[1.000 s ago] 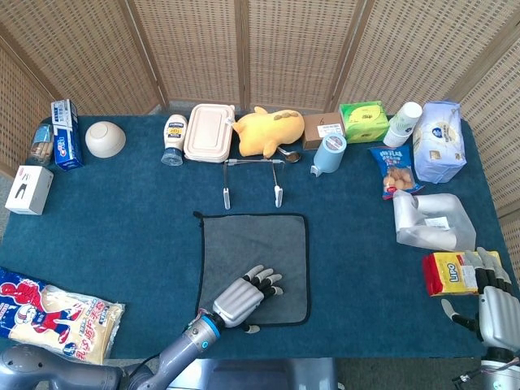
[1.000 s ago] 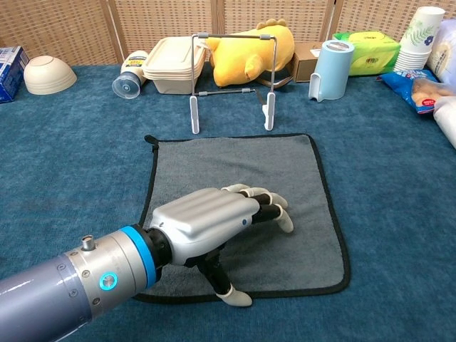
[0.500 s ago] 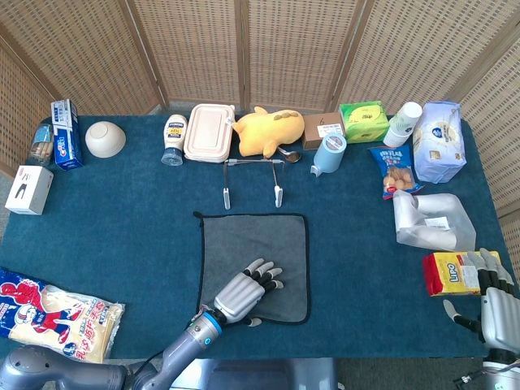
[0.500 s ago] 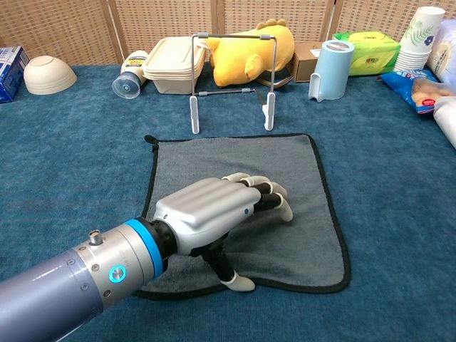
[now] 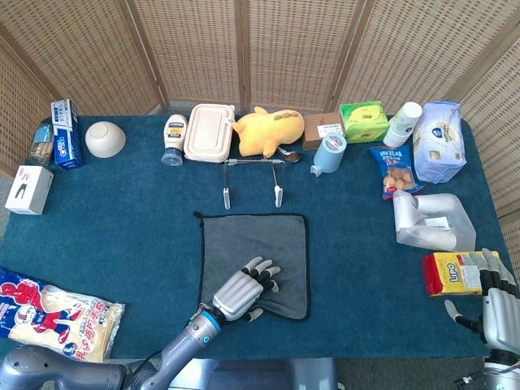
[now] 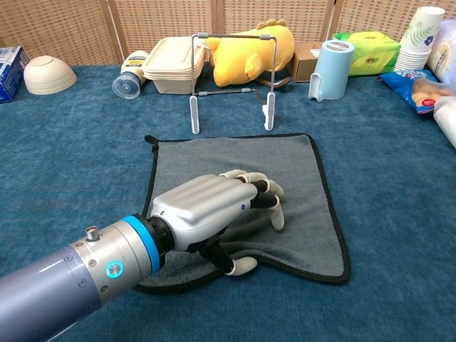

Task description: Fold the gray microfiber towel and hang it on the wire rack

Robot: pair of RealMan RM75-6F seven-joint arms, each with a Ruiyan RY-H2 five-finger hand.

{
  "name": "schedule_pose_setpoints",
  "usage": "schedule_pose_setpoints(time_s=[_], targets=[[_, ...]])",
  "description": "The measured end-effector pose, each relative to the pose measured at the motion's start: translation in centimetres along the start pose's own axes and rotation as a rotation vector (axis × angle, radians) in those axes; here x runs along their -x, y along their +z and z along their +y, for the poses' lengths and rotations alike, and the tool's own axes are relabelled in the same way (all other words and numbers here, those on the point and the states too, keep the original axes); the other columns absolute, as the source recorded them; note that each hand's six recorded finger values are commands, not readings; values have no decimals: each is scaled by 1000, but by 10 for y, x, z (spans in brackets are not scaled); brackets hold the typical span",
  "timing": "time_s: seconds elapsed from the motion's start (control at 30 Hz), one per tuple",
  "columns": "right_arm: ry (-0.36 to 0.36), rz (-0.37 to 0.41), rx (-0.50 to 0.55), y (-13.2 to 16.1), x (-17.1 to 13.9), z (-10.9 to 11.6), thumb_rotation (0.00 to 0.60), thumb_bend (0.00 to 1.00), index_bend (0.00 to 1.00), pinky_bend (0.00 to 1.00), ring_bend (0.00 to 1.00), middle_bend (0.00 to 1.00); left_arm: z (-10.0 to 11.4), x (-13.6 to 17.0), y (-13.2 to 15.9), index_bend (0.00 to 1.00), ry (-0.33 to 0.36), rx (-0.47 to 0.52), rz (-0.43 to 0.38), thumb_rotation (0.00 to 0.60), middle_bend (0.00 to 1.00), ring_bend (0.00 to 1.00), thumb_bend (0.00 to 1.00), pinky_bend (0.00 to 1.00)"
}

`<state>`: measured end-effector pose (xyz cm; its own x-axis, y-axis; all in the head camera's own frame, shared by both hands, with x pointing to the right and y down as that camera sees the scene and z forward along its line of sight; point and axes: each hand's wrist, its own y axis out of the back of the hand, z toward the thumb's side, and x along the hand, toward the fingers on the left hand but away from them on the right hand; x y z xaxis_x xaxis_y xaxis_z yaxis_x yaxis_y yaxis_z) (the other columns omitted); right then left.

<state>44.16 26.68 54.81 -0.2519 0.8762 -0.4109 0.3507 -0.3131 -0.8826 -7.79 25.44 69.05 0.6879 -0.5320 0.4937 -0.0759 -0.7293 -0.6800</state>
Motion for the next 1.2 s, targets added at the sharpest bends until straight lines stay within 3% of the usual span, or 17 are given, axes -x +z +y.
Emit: schedule_pose_setpoints(time_s=[0.43,0.83,1.2], targets=[[0,-1,7,0,-1,0,600,212,54,0,0,11,-2,3,-4,393,-12,5,10,600,161,35,537,0],[-1,0,19,-1,-3,1,600,213,57,0,0,11,3,3,-4,525,-5,20,18,600,181,36,611,0],[-3,-5,27,-6,-4,2,600,211,58,0,0,11,34,0,-6,545,36,-19,3,600,184,26,611,0]])
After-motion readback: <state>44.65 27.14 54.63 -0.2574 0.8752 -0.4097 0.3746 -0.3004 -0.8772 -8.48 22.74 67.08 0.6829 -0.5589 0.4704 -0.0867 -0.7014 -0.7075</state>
